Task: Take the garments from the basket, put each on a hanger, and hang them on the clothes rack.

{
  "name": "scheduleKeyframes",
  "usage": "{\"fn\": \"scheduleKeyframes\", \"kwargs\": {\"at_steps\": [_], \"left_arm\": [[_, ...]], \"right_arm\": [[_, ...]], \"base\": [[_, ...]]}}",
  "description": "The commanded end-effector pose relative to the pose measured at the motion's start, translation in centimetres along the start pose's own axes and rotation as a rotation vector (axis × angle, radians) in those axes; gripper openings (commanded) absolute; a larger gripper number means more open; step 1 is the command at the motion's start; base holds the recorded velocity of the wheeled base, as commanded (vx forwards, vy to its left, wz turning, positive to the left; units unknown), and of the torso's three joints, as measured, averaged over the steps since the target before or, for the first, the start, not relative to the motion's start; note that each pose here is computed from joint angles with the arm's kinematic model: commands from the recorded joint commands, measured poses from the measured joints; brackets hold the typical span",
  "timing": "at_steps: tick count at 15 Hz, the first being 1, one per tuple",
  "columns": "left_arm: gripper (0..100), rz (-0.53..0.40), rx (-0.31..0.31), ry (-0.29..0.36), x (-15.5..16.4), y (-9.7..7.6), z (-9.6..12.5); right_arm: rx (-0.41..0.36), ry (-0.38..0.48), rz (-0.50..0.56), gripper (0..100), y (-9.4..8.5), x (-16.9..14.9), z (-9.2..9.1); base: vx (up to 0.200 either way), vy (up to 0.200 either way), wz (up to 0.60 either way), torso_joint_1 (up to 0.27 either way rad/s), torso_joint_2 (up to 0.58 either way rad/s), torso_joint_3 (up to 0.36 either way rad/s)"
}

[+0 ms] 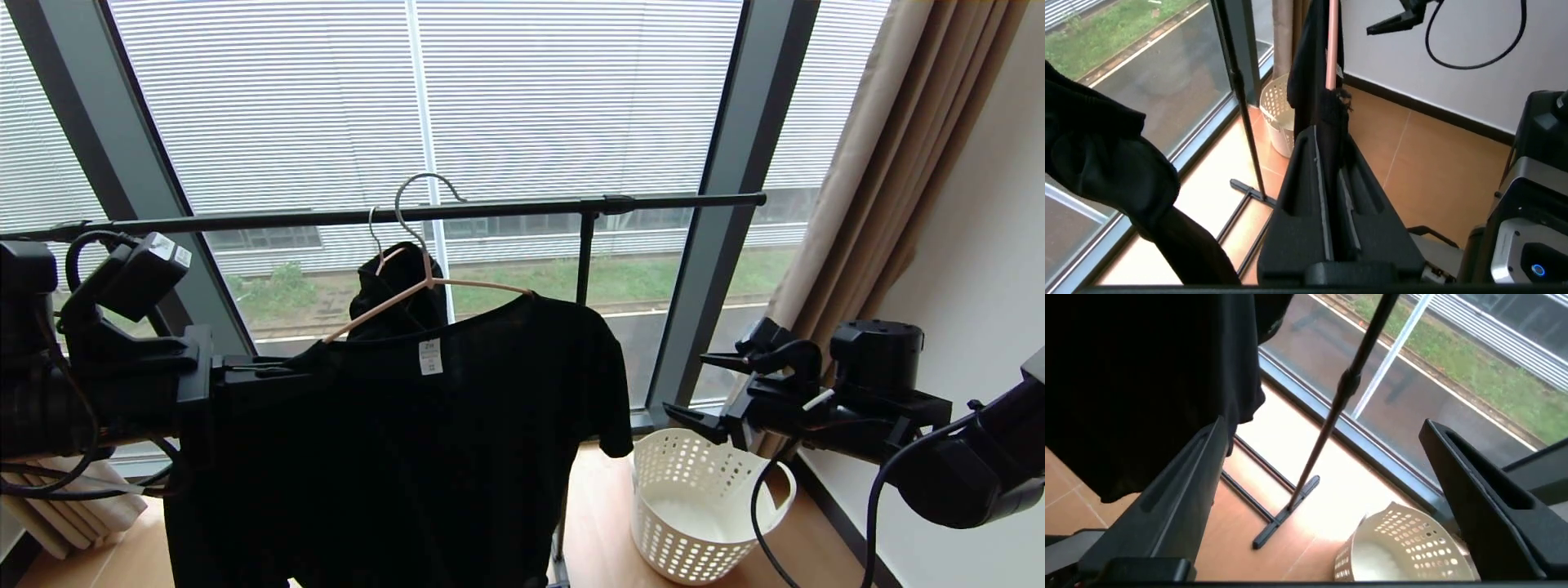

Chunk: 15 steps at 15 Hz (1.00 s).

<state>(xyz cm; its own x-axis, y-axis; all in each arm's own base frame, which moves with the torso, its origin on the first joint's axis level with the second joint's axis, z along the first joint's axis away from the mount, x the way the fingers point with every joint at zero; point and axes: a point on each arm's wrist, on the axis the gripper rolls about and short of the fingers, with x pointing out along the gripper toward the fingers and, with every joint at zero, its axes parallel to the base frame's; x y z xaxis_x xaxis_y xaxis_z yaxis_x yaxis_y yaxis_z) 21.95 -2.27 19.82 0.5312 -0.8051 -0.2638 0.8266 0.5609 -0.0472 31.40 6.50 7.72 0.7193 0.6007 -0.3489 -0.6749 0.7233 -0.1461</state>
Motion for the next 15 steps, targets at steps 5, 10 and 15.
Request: {"fn": "scheduleKeyframes", "kwargs": {"at_steps": [5,10,15], "left_arm": [[0,0.037,-0.086,0.009,1.0,1.5,0.7],[0,0.167,-0.187,0.034,4.1,1.2,2.6],[0,0.196,-0.223,0.027,5.3,0.8,3.6]], "right_arm": [[0.121,-0.073,-0.1,100,4.0,0.8,5.0],[0.292,-0.012,-0.224,100,4.8,2.0,8.5],[0.297,0.004,-0.243,100,4.7,2.3,8.3]], "base": [[0.0,0.0,0.0,0.0,0.0,0.0],[0.0,0.0,0.0,0.0,0.0,0.0],[0.0,0.0,0.0,0.0,0.0,0.0]]}}
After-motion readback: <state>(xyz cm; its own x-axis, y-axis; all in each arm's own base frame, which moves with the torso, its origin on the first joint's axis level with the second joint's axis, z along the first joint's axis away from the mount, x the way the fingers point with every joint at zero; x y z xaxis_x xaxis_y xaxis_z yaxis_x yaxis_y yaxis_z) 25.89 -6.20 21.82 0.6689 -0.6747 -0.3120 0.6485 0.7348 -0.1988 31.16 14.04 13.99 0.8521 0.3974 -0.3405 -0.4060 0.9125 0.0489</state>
